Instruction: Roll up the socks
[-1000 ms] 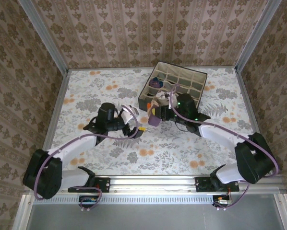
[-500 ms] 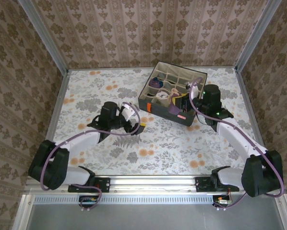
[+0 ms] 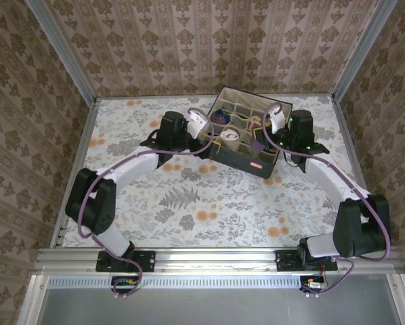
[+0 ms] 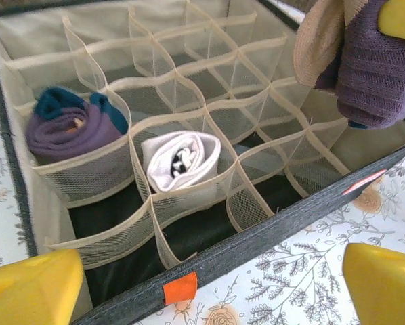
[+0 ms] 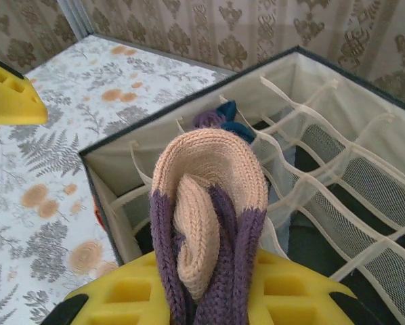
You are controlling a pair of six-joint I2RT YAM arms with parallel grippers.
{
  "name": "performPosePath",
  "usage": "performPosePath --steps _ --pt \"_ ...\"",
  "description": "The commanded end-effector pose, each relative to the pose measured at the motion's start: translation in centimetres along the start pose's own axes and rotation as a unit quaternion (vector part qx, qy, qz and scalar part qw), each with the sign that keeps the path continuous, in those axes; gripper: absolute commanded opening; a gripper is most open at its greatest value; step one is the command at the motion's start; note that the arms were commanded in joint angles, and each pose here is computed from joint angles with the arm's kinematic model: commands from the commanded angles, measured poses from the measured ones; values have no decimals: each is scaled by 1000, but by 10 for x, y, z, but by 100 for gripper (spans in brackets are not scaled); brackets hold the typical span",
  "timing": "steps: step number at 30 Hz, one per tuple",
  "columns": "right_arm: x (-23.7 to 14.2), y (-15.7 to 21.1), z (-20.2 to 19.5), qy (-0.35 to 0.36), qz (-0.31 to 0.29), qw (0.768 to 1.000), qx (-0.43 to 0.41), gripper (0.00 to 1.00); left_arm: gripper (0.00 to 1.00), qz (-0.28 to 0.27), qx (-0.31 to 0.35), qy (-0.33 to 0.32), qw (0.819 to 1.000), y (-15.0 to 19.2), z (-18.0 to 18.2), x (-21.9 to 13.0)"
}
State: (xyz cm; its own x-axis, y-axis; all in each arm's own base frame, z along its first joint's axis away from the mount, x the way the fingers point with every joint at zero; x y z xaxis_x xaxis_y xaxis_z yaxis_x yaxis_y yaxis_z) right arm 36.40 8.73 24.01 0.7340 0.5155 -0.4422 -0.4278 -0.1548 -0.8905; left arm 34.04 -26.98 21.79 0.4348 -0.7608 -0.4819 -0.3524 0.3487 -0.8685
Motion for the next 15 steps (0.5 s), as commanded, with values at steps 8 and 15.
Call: performPosePath --steps 8,15 --pt "35 -20 -19 10 -25 998 -48 6 61 51 -38 17 998 -13 6 40" --pt "53 -27 -31 16 -20 998 -56 6 20 95 -26 17 995 -12 5 58"
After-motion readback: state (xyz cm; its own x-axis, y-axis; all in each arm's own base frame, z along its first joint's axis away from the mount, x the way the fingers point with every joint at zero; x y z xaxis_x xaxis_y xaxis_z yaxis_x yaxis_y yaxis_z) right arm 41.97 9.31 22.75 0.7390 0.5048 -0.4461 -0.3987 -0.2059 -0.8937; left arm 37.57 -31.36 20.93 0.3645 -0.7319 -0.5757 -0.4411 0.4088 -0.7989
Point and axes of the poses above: each hand's point on the last joint's axis, 136 mm out from that joint toward the fingers, its own x axis out along the fingers, its own z axis along the line the jaws close on, y = z × x, the point moved 7 cm from there along -x, back along the fingers, and after that the axes turned 1 degree about x, right-handed, at the moved point
